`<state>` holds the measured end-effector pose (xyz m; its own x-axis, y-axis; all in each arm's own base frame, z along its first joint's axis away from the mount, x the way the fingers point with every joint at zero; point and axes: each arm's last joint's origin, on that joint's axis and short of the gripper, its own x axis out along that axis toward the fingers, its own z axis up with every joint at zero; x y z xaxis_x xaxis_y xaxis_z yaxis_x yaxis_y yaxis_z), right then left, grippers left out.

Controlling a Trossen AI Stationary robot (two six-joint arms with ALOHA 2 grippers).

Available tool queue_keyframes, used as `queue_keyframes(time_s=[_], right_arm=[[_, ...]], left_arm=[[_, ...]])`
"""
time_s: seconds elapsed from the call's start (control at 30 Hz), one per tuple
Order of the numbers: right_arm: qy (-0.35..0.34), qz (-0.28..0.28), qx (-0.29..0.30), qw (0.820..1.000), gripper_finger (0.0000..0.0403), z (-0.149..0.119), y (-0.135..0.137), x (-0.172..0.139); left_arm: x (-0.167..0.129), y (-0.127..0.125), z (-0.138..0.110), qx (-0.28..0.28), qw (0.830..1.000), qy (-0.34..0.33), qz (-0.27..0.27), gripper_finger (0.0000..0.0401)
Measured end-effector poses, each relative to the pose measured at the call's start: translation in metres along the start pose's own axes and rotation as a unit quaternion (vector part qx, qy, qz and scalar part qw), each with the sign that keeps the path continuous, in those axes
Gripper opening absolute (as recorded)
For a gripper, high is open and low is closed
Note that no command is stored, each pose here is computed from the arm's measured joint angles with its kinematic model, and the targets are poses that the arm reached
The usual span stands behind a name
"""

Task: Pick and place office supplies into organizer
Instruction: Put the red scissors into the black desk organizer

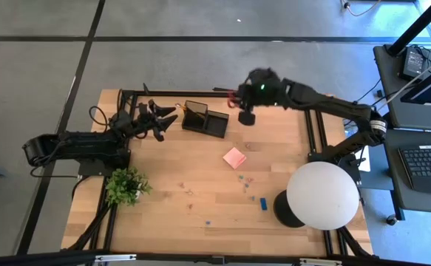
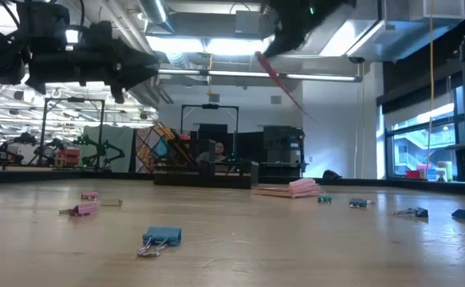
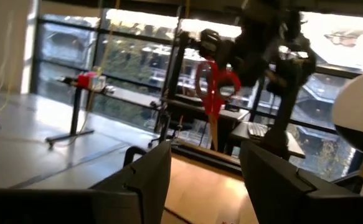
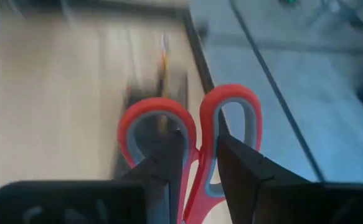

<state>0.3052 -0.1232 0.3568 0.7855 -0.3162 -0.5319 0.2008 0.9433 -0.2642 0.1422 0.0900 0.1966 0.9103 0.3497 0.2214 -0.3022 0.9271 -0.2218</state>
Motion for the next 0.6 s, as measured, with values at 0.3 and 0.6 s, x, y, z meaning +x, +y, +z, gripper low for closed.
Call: queue_keyframes(time_s=[0.3,0.6], right_arm=[[-0.183,0.233,0.006,0.955,0.009,0.03,0.004,-0.006],[-0.199,0.42,-0.001,0.886,0.009,0.018,0.015,0.039]], left_arm=[[0.022,-0.007,0.029,0.002,0.997,-0.005,-0.076,0.0184],[0.05,-0.017,0.055,-0.044,0.984,0.058,-0.164,0.0184]])
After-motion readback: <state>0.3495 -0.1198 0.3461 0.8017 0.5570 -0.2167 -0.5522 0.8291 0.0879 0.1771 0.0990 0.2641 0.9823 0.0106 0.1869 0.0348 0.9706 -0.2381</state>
